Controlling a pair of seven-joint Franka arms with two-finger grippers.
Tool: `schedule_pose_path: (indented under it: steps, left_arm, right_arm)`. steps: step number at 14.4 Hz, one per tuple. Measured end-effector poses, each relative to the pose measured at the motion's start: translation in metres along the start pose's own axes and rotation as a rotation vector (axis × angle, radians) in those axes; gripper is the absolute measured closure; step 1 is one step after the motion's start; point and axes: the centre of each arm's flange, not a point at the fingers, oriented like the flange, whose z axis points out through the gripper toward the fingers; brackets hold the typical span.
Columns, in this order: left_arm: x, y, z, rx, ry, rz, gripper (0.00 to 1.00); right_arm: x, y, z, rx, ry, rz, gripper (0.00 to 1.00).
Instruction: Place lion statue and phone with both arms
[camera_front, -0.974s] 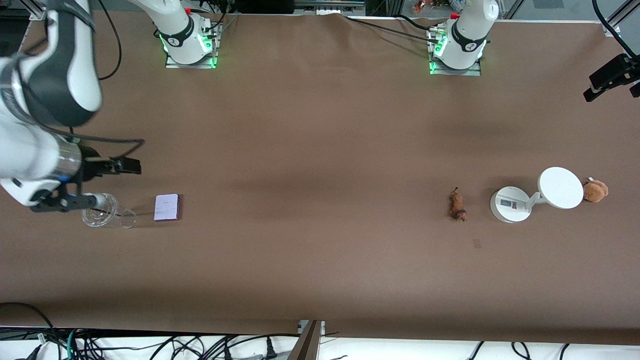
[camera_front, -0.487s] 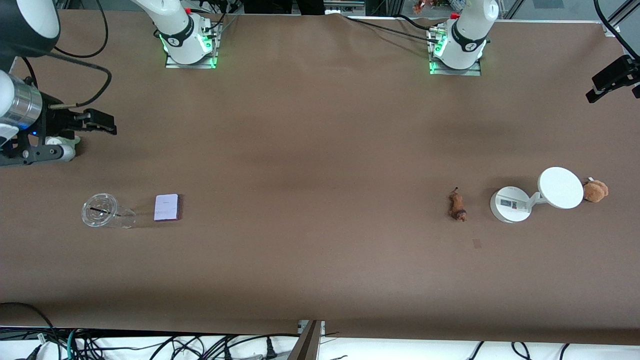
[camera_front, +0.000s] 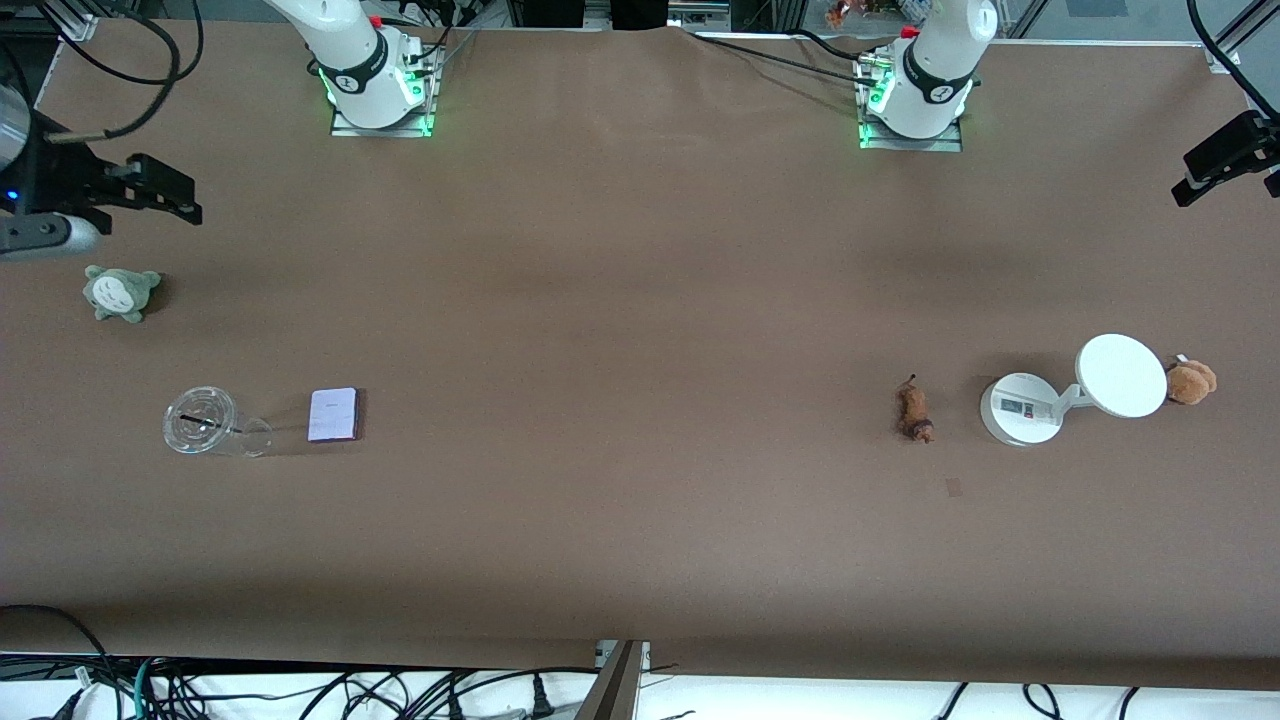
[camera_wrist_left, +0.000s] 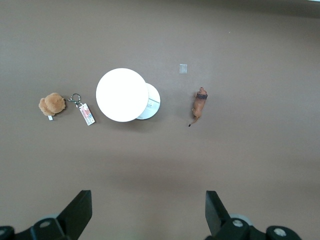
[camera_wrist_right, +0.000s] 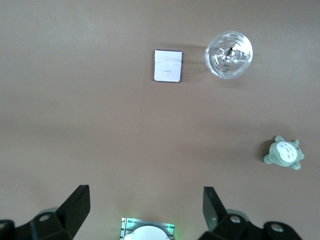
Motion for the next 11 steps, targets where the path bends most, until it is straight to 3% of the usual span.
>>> schedule_pose_path:
  steps: [11]
  left_arm:
    - [0.001,-0.001,0.001,0.0,-0.001,-0.002,0.0]
  right_arm:
    - [0.013,0.004,0.017,-0.012,-0.029,0.002,0.0]
